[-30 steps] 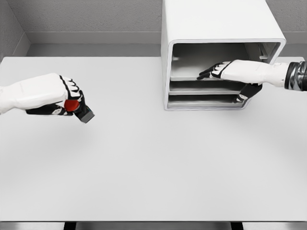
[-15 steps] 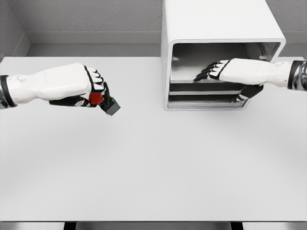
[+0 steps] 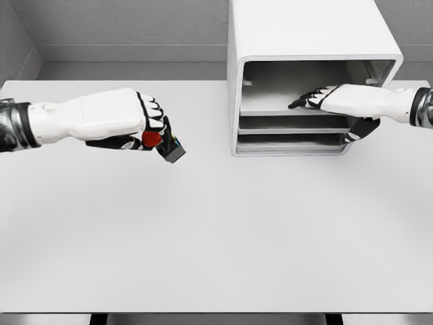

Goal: Slide open multi-storey tabletop storage cabinets and put open load switch and slide close multi-storey tabletop storage cabinets

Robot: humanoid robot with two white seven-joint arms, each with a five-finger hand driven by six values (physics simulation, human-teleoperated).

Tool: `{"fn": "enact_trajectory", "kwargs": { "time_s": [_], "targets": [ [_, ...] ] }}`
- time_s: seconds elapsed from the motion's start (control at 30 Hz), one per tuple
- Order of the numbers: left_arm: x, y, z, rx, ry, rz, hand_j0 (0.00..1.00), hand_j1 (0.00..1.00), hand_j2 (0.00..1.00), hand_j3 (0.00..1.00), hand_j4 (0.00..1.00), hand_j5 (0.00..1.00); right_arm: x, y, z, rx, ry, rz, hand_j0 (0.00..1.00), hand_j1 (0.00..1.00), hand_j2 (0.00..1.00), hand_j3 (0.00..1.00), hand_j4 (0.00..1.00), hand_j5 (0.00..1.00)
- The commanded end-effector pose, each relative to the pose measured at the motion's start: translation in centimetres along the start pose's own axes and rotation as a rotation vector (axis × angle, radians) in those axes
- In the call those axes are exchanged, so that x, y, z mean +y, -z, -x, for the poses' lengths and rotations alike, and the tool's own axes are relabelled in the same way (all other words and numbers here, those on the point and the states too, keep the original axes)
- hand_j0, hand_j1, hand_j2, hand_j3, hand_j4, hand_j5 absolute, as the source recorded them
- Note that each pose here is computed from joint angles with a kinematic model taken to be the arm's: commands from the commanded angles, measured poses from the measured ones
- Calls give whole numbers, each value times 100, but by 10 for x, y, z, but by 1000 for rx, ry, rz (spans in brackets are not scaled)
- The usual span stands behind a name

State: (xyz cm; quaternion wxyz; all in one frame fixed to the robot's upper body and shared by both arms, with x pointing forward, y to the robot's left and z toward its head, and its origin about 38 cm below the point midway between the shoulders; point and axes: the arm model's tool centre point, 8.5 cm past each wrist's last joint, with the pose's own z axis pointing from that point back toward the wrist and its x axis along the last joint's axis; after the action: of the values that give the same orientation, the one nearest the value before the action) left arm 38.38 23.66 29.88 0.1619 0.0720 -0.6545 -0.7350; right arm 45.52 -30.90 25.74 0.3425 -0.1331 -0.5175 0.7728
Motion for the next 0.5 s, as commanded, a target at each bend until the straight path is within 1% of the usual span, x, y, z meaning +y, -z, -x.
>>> {"fn": "enact_trajectory", "kwargs": {
  "time_s": [0.0, 0.1, 0.17, 0.23, 0.3, 0.4, 0.47],
  "targets": [
    [-1, 1, 0, -4, -10, -2, 44, 44, 44, 44, 44, 44, -2, 2, -8, -30, -14, 2, 100, 100, 100, 100, 100, 100],
    [-1, 5, -1, -12, -13, -11, 44, 44, 44, 44, 44, 44, -6, 2, -18, -52, -37, 5, 100, 100, 100, 100, 100, 100],
    [4, 8, -1, -17, -4, -21, 44, 44, 44, 44, 44, 44, -8, 3, -24, -71, -51, 8, 100, 100, 100, 100, 100, 100],
    [4, 14, -3, -34, -4, -23, 44, 44, 44, 44, 44, 44, -7, 2, -32, -89, -66, 3, 100, 100, 100, 100, 100, 100],
    [4, 17, -3, -38, -4, -28, 44, 44, 44, 44, 44, 44, -4, -2, -35, -93, -76, -8, 100, 100, 100, 100, 100, 100],
    [4, 19, -3, -42, -4, -33, 44, 44, 44, 44, 44, 44, 1, -10, -35, -93, -86, -22, 100, 100, 100, 100, 100, 100],
    [8, 19, -3, -42, 2, -35, 44, 44, 44, 44, 44, 44, 2, -17, -37, -90, -98, -33, 100, 100, 100, 100, 100, 100]
  ]
}}
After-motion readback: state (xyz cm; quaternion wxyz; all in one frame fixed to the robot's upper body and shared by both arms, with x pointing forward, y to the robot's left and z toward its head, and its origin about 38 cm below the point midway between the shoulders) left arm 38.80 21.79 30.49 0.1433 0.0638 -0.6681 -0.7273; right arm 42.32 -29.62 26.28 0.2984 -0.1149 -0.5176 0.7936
